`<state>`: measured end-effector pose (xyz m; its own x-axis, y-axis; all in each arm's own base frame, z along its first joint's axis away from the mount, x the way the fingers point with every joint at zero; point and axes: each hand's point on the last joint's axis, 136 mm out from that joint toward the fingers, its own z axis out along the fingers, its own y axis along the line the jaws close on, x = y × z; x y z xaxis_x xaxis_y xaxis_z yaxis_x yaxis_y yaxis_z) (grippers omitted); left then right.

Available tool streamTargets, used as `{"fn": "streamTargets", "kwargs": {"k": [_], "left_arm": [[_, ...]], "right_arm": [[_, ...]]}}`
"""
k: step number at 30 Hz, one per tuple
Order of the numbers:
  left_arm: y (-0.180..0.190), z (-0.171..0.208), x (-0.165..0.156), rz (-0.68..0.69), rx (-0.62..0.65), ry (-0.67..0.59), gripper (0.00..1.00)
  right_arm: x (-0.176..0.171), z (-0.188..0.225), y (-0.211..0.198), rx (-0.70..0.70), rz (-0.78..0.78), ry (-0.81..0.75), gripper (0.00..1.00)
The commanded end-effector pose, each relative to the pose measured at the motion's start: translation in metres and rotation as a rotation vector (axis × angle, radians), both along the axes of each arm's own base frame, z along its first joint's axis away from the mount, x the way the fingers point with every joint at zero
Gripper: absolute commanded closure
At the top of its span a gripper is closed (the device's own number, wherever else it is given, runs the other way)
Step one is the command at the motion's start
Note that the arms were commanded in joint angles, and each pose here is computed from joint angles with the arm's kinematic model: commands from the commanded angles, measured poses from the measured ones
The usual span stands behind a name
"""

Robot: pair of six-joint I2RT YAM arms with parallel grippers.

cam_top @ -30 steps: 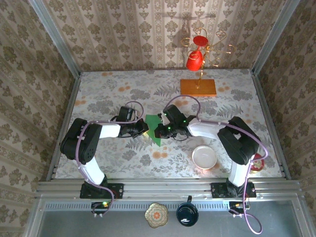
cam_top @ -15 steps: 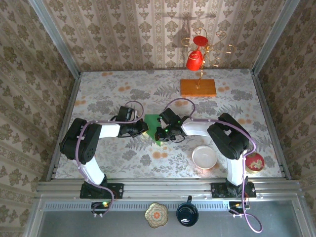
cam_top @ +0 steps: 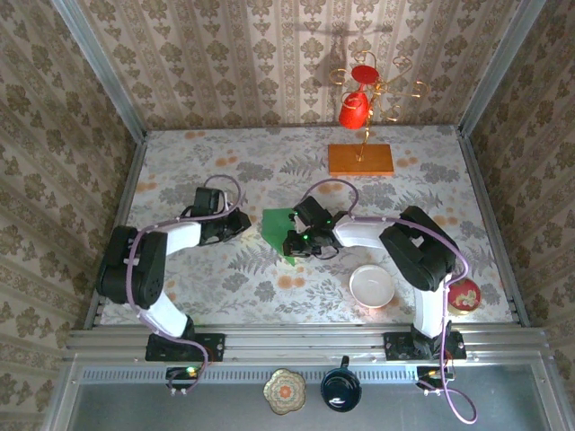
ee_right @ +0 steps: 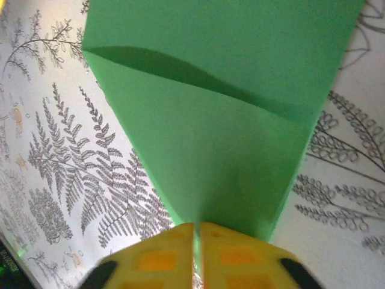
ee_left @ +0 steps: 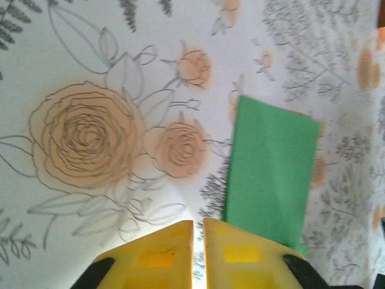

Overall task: Fold a paper plane with a square sheet of paper (pick it up from the middle)
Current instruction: Third fold the triangle at the center of the table, then fourth fold the wing at the center of the table.

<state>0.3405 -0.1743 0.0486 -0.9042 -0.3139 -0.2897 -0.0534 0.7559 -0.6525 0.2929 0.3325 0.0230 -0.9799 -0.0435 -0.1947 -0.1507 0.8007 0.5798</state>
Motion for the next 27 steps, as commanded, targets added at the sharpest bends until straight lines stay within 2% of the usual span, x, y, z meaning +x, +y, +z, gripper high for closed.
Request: {"fn": "streamTargets", "kwargs": {"k": [1,4,8,11,20,27], "left_arm": [[-0.008,0.016,-0.012,-0.028,0.01,-0.007,0.81],[-0.015,0.017,-0.028,-0.032,-0.009,0.028,0.71],[-0.025,0.015,-0.043,-0.025,-0.068,0.083,0.6],[-0.029,0.013,-0.05,-0.015,-0.098,0.119,0.55],[-0.044,0.006,-0.053,-0.026,-0.137,0.176,0.52],[-0.049,-0.001,-0.046,-0.015,-0.136,0.205,0.56]], "right_arm": [[0.013,0.044,0.005,0.098,-0.047,-0.073,0.76],[0.023,0.051,0.0,0.105,-0.098,-0.106,0.7],[0.028,0.039,0.0,0.093,-0.112,-0.078,0.7],[0.031,0.029,0.0,0.078,-0.12,-0.058,0.72],[0.039,0.006,-0.012,0.035,-0.171,-0.02,0.75],[0.037,-0.004,-0.016,0.019,-0.179,0.0,0.82]]}}
